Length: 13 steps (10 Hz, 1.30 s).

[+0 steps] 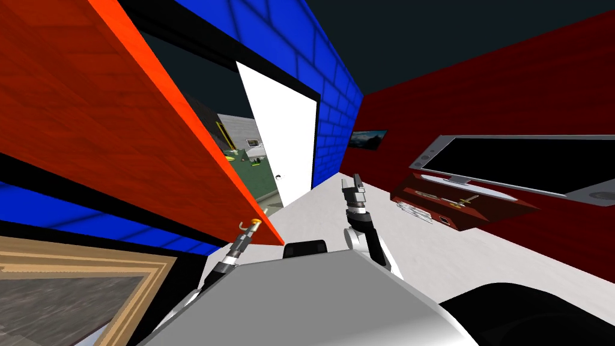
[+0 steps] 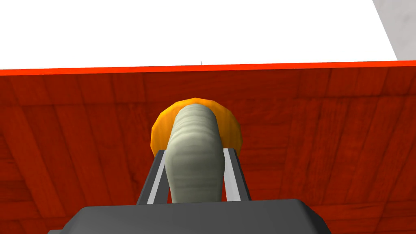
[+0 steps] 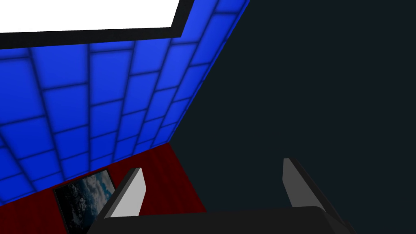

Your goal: Pull the door open

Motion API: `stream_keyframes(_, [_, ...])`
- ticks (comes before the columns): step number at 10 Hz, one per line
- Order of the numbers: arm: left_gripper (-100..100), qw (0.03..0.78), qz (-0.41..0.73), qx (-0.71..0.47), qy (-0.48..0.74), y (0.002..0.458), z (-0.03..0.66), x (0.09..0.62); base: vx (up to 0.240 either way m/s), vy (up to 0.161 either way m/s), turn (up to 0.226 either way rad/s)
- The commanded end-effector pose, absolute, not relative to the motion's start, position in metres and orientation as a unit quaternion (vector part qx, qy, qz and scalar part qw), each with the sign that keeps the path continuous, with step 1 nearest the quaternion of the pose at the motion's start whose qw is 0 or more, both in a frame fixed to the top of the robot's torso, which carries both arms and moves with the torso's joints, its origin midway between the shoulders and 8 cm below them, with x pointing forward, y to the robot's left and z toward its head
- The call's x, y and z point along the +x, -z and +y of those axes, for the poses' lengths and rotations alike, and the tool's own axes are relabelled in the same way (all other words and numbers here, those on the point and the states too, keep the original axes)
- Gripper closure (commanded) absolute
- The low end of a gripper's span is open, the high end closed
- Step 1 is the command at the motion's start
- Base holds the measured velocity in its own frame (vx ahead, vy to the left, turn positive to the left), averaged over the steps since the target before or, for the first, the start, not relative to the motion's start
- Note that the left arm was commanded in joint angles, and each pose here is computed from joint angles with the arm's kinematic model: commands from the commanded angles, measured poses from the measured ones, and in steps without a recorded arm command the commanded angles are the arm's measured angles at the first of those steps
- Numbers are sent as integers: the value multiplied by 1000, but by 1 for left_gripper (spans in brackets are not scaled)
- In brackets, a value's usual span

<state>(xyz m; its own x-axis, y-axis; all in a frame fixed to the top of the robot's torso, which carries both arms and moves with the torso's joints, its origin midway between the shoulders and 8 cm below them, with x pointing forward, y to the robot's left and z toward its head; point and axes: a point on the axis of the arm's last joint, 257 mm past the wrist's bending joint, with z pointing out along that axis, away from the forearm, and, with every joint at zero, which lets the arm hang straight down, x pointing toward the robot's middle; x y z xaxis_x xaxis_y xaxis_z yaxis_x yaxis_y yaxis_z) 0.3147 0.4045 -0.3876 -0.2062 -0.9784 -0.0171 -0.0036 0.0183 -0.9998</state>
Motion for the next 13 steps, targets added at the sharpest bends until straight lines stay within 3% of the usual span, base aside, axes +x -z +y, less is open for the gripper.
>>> stream_keyframes(1, [100,441,553,-432,559,387,389,320,18,-19,-13])
stream_keyframes(5, [100,423,568,-422,566,392,378,315,-2,7,-13])
stream_keyframes(13, [100,407,579,-407,578,392,364,313,-130,109,-32])
